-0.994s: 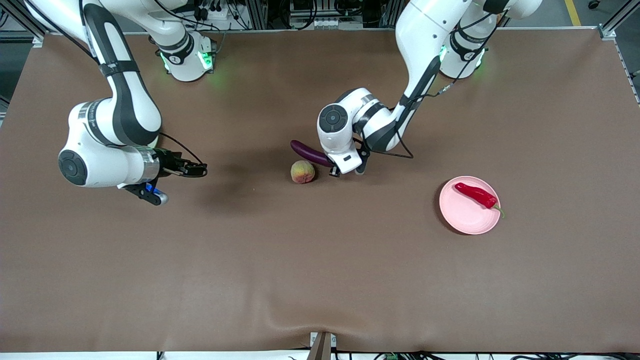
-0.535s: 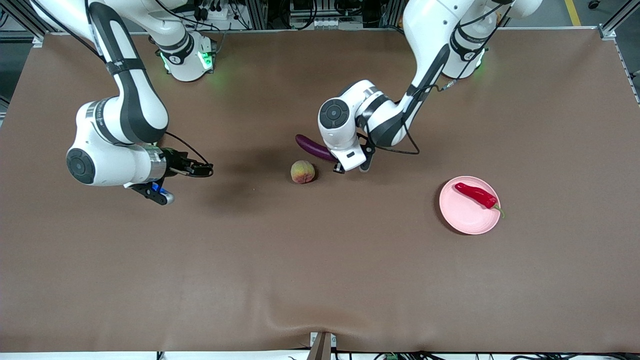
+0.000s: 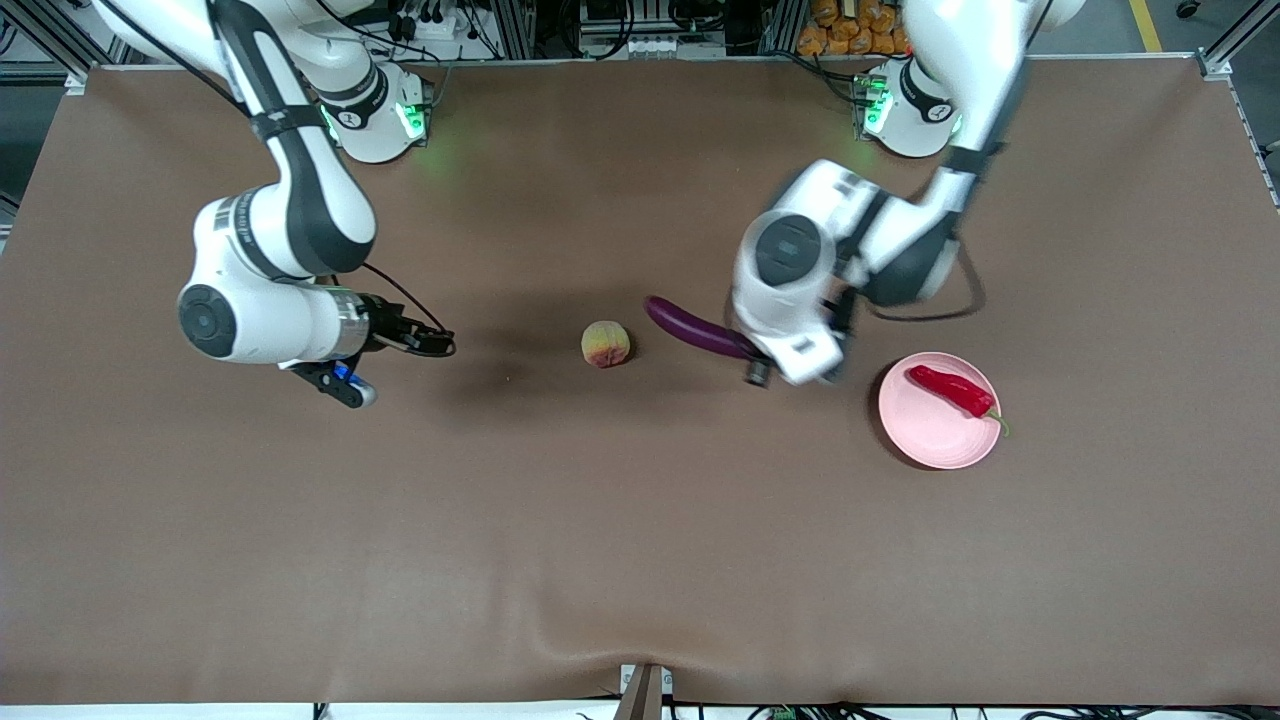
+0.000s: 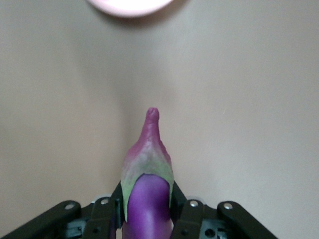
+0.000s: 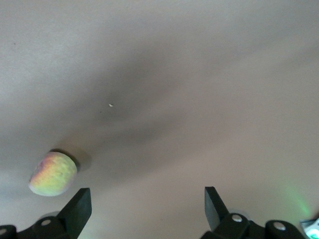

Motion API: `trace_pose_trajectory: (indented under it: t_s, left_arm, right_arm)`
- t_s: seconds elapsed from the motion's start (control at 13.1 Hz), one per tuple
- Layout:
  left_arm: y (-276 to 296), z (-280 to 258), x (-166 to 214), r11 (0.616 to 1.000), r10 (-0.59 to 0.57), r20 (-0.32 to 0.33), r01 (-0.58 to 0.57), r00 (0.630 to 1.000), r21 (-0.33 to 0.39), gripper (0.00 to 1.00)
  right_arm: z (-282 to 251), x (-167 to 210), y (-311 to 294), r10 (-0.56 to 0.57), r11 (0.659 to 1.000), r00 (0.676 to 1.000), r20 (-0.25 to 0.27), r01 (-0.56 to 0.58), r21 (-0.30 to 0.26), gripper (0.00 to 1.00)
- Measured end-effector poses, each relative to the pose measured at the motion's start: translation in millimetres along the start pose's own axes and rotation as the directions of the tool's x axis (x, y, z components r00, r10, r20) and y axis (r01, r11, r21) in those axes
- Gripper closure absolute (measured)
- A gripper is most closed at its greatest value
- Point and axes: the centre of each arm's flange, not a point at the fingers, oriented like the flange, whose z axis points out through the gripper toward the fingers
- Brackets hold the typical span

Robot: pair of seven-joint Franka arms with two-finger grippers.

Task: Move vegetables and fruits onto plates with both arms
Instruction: 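Carry the eggplant to the pink plate while the right gripper reaches the peach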

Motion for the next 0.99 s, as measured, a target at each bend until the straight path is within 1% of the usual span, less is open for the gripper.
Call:
trace_pose_trajectory:
  t_s: [0.15,0.31,0.54,0.69,0.84,0.99]
  left_arm:
    - [12,7,69,0.999,0.024,0.006,-0.024,1.000,0.022,0.66]
    - [16,16,136,0.996,0.077,0.010,-0.077,0.997,0.054,0.66]
    - [7,37,233,0.974,0.192,0.008,-0.191,0.981,0.117,0.66]
    - [1,65,269,0.953,0.255,0.012,-0.253,0.967,0.167,0.66]
    - [0,93,286,0.927,0.315,0.004,-0.309,0.949,0.211,0.66]
    - [4,114,296,0.916,0.355,-0.005,-0.347,0.935,0.204,0.66]
  right_arm:
    - [20,-13,-25,0.038,0.999,0.999,-0.031,-0.038,-0.002,0.00]
    - [44,-26,-49,0.062,0.998,0.996,-0.059,-0.062,-0.004,0.00]
    - [62,-30,-59,0.078,0.997,0.995,-0.067,-0.079,-0.011,0.00]
    - [61,-26,-56,0.086,0.996,0.994,-0.069,-0.087,-0.010,0.00]
    - [60,-25,-56,0.087,0.996,0.994,-0.070,-0.087,-0.009,0.00]
    - [60,-25,-56,0.087,0.996,0.994,-0.071,-0.087,-0.008,0.00]
